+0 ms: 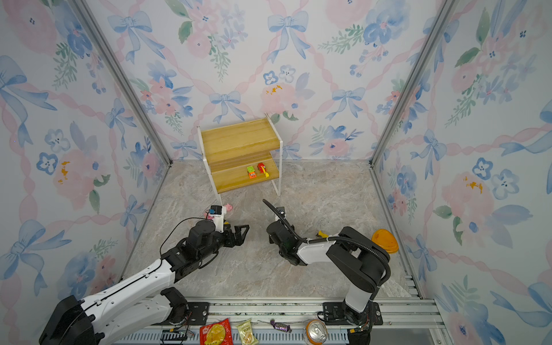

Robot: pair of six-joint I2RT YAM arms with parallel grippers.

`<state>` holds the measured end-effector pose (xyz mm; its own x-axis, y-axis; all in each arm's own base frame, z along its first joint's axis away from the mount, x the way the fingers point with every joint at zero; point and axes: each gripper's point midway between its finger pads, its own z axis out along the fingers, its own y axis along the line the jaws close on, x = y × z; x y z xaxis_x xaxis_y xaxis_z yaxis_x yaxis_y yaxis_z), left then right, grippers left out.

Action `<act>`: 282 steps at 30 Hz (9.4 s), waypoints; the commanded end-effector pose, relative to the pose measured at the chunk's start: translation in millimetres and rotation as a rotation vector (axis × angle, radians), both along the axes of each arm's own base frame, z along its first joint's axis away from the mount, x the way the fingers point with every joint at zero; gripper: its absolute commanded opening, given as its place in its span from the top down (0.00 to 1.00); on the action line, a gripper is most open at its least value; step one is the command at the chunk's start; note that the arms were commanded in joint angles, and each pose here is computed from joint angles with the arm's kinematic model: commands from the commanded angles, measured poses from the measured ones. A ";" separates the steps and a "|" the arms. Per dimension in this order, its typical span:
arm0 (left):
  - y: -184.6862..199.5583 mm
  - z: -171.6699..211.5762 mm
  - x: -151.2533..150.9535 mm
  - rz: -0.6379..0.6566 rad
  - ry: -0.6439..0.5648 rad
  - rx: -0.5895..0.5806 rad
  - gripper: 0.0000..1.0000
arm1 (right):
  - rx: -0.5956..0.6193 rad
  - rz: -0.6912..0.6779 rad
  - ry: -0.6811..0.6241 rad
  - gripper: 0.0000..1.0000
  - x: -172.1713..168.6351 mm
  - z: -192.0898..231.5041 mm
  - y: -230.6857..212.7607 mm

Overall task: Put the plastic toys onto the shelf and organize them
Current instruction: 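Carry the pink truck with the right gripper toward the lower shelf, then lower the pink truck onto the lower shelf and open the right gripper, then withdraw the right gripper from the shelf toward the doll and duck toys, then close the right gripper on the blonde doll while the left gripper draws back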

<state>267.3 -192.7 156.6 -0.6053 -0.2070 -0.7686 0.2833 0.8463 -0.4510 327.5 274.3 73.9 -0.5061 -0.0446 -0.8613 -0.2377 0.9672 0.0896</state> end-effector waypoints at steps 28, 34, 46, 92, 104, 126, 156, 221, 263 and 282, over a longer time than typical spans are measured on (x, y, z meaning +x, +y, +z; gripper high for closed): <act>103.8 81.2 21.3 0.227 -0.075 0.323 0.02 | 0.109 0.360 -0.177 0.72 31.8 142.7 111.9; 116.5 66.9 24.3 0.278 -0.048 0.359 0.02 | 0.117 0.292 -0.227 0.71 57.2 151.4 121.4; 122.2 60.3 22.2 0.290 -0.051 0.342 0.02 | 0.151 0.232 -0.284 0.71 89.2 162.3 132.9; 121.1 59.6 20.0 0.281 -0.054 0.340 0.02 | 0.136 0.085 -0.413 0.65 152.5 146.9 153.8; 120.8 59.4 20.3 0.281 -0.054 0.340 0.02 | 0.204 0.112 -0.439 0.56 145.4 177.2 152.0; 122.6 58.9 20.8 0.289 -0.052 0.341 0.02 | 0.299 0.166 -0.460 0.33 95.9 217.5 126.3; 120.4 57.6 21.1 0.277 -0.050 0.336 0.02 | 0.229 0.180 -0.238 0.78 107.4 136.2 146.8; -39.3 10.2 -23.7 -0.104 0.019 0.412 0.02 | 0.255 -0.765 0.265 0.29 -83.5 52.2 -243.2; -111.9 -24.8 -35.7 -0.394 0.039 0.483 0.02 | 0.471 -1.030 0.632 0.38 -61.5 -34.4 -301.6; -115.8 -32.9 -32.0 -0.396 0.050 0.483 0.02 | 0.440 -0.982 0.738 0.48 -76.0 -60.0 -287.1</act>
